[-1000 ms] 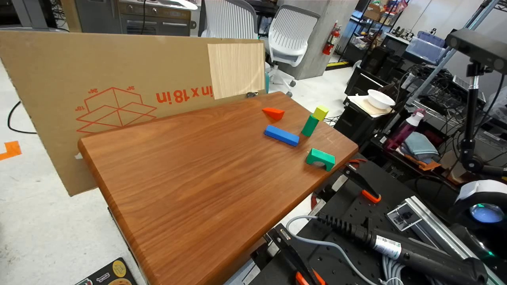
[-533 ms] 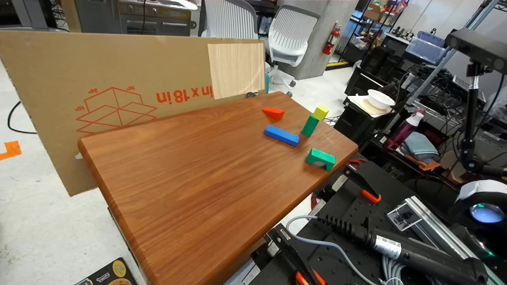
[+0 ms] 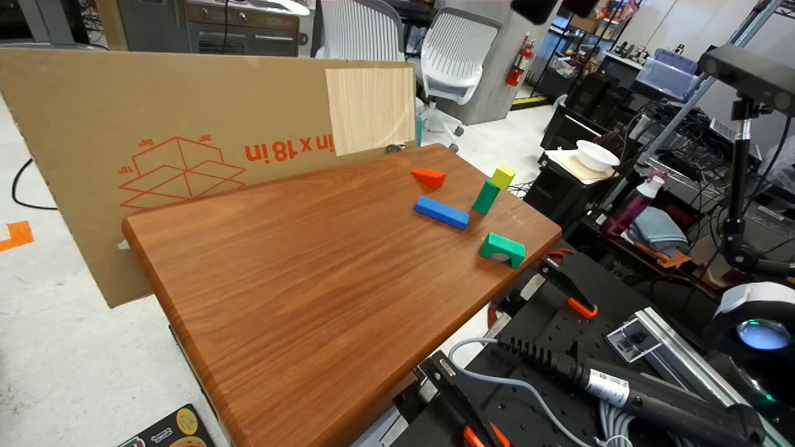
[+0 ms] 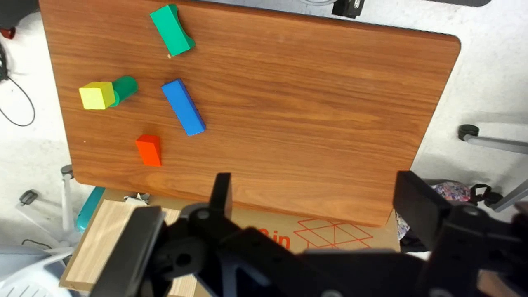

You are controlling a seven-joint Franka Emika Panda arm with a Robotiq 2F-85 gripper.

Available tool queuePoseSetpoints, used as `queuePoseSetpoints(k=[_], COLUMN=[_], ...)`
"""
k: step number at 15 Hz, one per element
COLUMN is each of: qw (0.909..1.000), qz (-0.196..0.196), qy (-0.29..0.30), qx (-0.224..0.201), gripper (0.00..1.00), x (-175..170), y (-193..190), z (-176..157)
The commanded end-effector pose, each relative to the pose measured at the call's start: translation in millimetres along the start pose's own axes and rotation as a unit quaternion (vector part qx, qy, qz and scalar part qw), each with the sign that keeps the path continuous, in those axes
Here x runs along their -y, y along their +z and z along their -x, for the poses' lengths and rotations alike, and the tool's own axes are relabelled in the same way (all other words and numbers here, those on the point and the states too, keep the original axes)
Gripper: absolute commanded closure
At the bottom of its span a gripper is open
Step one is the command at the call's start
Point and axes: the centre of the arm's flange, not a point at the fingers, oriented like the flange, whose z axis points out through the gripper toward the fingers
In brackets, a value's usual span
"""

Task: Move the green block on the left to the left

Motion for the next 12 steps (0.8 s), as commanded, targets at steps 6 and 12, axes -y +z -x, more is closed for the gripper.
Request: queuePoseSetpoints(k=[6,12], qw=[0.9984,0.991], qz=[0.019,0.035], qy=[-0.004,0.007], qx=[0.053,0.129], gripper=[0.0,0.0], x=[-24.3,-70.5], y=[86.5,156.2], z=[16.4,49.7])
